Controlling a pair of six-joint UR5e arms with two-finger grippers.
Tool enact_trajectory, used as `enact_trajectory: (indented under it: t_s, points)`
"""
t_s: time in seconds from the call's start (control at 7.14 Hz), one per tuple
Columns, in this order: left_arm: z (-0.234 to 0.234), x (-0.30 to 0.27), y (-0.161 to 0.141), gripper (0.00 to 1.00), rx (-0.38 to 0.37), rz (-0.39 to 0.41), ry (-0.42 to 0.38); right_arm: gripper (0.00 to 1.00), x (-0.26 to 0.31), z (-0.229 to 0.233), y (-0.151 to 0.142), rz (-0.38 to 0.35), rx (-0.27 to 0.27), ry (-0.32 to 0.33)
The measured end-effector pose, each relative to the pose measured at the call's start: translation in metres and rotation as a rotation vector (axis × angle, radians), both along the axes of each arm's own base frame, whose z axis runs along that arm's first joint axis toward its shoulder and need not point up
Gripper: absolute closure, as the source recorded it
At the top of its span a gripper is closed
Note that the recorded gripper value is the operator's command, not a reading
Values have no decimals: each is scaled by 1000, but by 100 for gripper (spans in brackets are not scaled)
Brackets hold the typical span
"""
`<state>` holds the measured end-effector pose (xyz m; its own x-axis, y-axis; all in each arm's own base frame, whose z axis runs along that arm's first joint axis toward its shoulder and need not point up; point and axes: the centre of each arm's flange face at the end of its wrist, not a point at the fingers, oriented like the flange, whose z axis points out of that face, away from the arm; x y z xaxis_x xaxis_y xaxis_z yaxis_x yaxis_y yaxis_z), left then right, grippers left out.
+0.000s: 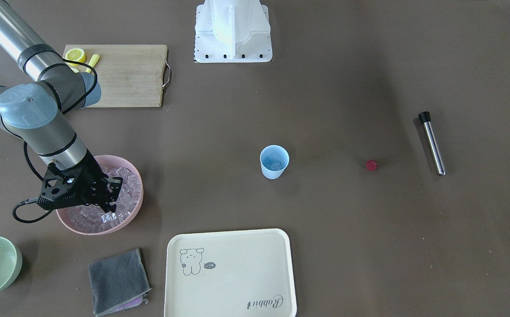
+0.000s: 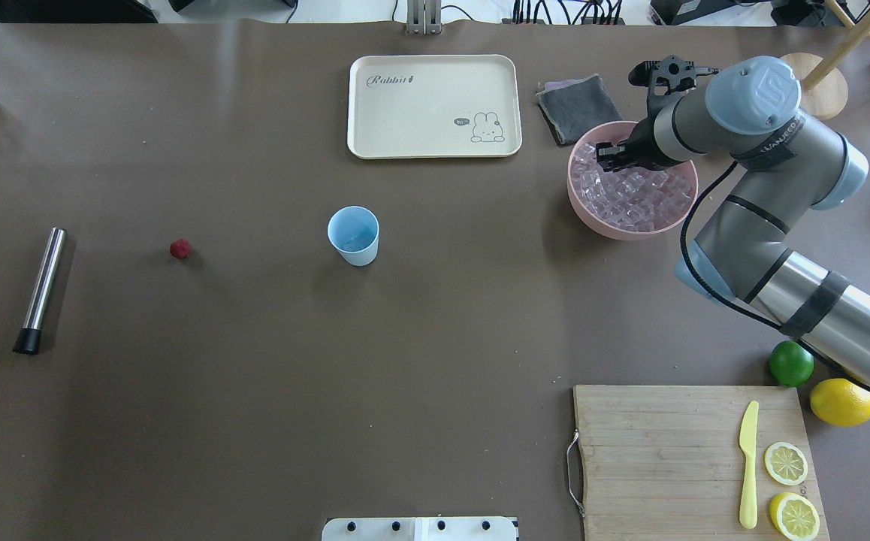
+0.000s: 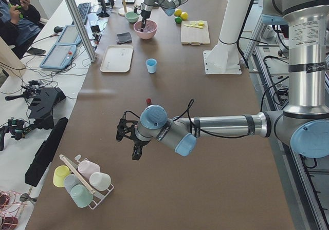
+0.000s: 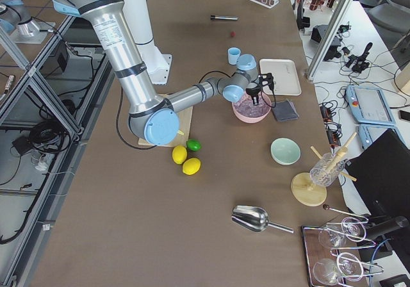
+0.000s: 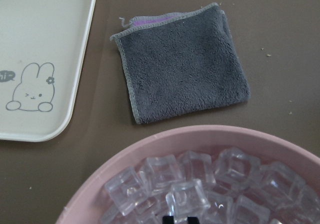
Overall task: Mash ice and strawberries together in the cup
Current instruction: 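Lower the right gripper into the pink bowl and grasp an ice cube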
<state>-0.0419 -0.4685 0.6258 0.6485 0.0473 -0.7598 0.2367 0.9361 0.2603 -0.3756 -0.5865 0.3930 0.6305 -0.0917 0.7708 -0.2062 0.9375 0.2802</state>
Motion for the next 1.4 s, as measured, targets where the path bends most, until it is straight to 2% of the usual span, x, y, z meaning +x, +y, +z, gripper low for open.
enact_trajectory:
  t_s: [0.28, 0.42, 0.56, 0.7, 0.98, 1.12, 1.4]
  points:
    - [-1, 0, 0, 2, 0, -2, 1, 82, 11, -4, -6, 10, 4, -6]
    - [-1, 0, -1, 2, -1, -4, 2, 73, 15, -6, -8, 12, 7, -10]
    - [-2, 0, -1, 2, -1, -5, 3, 41, 18, -6, -8, 14, 7, -12]
    - [-2, 0, -2, 2, 0, -5, 3, 34, 18, -4, -8, 18, 6, -7]
    - [-3, 0, -2, 2, 0, -6, 4, 34, 11, -2, -8, 28, 7, 4]
    - [-3, 0, -2, 2, 0, -6, 5, 40, 9, -2, -8, 32, 8, 6]
    - [-3, 0, -2, 2, 0, -6, 5, 42, 6, 0, -8, 33, 7, 11]
